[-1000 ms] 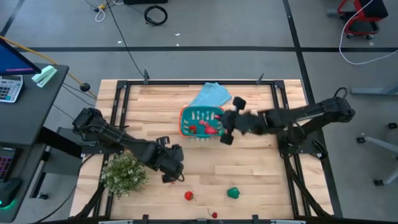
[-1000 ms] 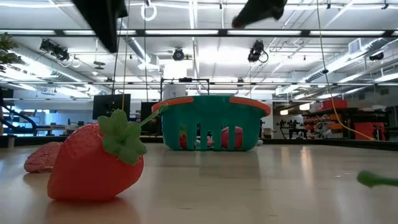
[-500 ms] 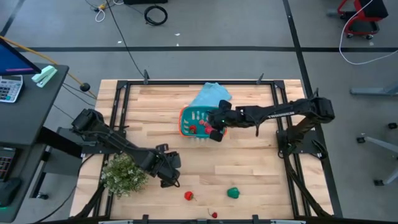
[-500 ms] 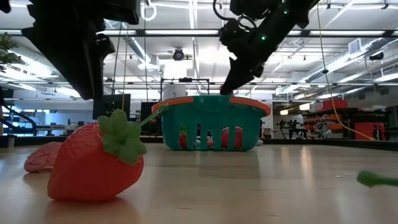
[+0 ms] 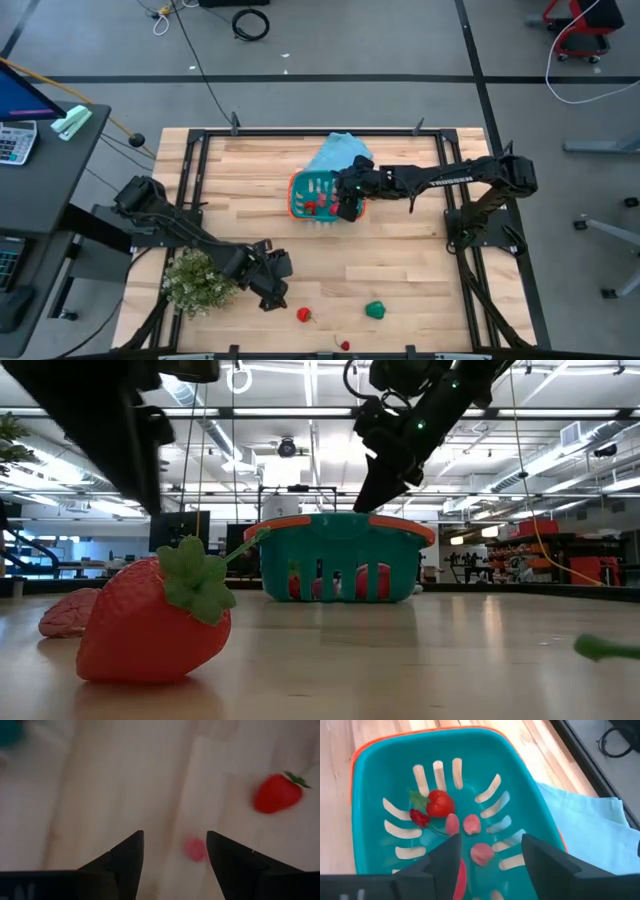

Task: Pick and placing Produce into tupperware
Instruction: Put the pink peach into the bin

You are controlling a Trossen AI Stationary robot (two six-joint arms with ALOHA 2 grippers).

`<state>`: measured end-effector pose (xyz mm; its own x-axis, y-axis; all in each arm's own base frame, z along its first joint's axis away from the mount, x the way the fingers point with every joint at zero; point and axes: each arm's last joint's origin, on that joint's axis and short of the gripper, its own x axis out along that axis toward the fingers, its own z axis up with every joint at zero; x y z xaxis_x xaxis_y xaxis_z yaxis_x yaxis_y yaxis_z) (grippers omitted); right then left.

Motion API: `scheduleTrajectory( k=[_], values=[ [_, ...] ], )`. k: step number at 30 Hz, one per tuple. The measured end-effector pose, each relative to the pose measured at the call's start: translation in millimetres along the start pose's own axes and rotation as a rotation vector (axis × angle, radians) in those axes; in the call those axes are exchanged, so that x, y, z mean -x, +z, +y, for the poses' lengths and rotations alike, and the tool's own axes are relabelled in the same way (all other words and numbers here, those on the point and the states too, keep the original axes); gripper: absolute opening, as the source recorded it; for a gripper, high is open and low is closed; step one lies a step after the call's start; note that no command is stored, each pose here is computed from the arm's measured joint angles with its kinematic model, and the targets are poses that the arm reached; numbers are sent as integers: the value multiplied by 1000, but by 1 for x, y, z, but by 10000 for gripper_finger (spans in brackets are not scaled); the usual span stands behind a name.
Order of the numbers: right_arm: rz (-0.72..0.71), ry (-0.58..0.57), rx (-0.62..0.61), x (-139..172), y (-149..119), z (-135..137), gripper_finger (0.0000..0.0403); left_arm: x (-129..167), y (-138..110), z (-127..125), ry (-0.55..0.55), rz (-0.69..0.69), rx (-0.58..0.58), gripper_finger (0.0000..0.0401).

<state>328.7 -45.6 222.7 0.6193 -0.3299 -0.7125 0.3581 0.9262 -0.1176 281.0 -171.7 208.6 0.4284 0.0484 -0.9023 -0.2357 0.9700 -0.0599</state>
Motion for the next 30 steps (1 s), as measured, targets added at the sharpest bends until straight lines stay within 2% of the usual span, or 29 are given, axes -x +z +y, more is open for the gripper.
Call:
scheduleTrajectory(
  k=[6, 10, 17, 22, 26, 30],
  values=[
    [-25, 1, -6, 8, 3, -2, 221, -12, -18, -20, -25, 48, 61, 214],
    [-26, 2, -7, 9, 3, -2, 216, -30, -27, -29, -7, 72, 37, 217],
    [-24, 2, -6, 9, 3, -2, 215, -58, -29, -23, 73, 126, -15, 222],
    [-24, 2, -7, 9, 3, -2, 214, -66, -24, -18, 85, 140, 1, 219],
    [-24, 2, -7, 9, 3, -2, 212, -66, -21, -15, 81, 143, 20, 183],
    [-24, 2, -6, 9, 3, -2, 213, -65, -17, -12, 105, 139, 17, 115]
  ],
)
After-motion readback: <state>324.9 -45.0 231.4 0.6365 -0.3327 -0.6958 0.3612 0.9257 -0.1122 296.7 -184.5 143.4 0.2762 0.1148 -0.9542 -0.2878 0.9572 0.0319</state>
